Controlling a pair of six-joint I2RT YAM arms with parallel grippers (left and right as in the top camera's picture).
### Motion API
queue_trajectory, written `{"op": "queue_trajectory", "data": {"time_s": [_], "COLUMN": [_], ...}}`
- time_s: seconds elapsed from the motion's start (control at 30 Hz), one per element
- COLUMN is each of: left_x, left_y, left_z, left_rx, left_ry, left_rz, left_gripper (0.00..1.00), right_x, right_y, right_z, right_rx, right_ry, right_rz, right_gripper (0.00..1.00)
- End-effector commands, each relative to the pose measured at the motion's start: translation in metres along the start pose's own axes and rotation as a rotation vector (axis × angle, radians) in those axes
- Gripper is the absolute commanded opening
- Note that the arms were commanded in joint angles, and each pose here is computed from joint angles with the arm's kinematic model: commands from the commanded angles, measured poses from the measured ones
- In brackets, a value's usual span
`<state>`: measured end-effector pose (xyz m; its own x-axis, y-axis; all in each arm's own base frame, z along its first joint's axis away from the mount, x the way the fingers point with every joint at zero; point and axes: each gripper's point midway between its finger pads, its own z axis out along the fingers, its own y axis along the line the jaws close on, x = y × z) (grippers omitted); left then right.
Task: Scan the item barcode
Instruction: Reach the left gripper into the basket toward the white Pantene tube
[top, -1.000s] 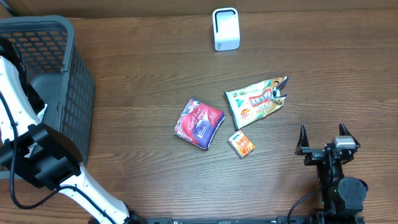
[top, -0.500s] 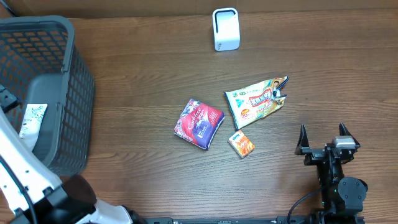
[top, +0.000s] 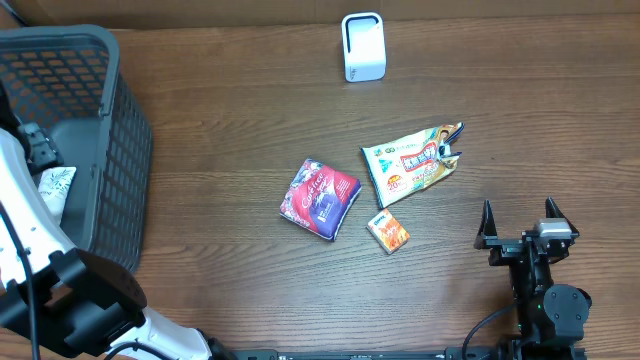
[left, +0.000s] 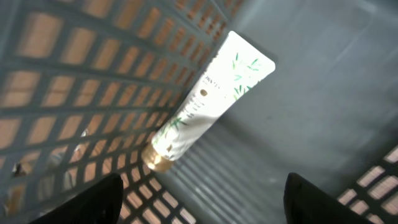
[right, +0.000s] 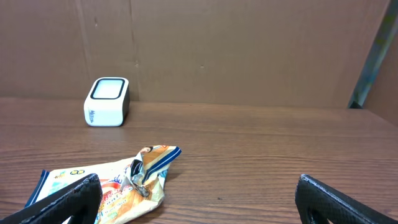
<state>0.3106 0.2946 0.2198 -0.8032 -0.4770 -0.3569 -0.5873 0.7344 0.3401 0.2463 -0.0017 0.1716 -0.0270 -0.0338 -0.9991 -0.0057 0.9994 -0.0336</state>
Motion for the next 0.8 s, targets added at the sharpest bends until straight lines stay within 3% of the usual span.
{"op": "queue_trajectory", "data": {"time_s": [0.0,0.27,0.43,0.67,0.77], "left_x": [0.011,0.034,0.036,0.034,0.039], "left_y": [-0.003,-0.025,-0.028,-0.014,-0.014], "left_z": [0.022,0.077,0.096,0.109,0.114], "left_rx": [-0.005,0.008,-0.01,-0.019,0.074], "left_ry": [0.035,0.053,0.026,-0.004,-0.017], "left_rz": [0.162,0.338,0.432,0.409,0.375], "left_gripper": [0.74,0.74,0.8,0.94,0.94], "right_x": [0.002,0.002,0.002,0.002,0.002], "right_y": [-0.001,-0.001,-0.001,-0.001,-0.001], "right_z": [0.0,0.0,0.0,0.0,0.0], "right_rx": [0.007,0.007,0.007,0.007,0.007], "right_ry": [-0.003,-0.003,-0.003,-0.003,-0.003], "right_rz": [0.003,0.003,0.003,0.003,0.003], "right_gripper": [1.0,1.0,1.0,1.0,1.0]}}
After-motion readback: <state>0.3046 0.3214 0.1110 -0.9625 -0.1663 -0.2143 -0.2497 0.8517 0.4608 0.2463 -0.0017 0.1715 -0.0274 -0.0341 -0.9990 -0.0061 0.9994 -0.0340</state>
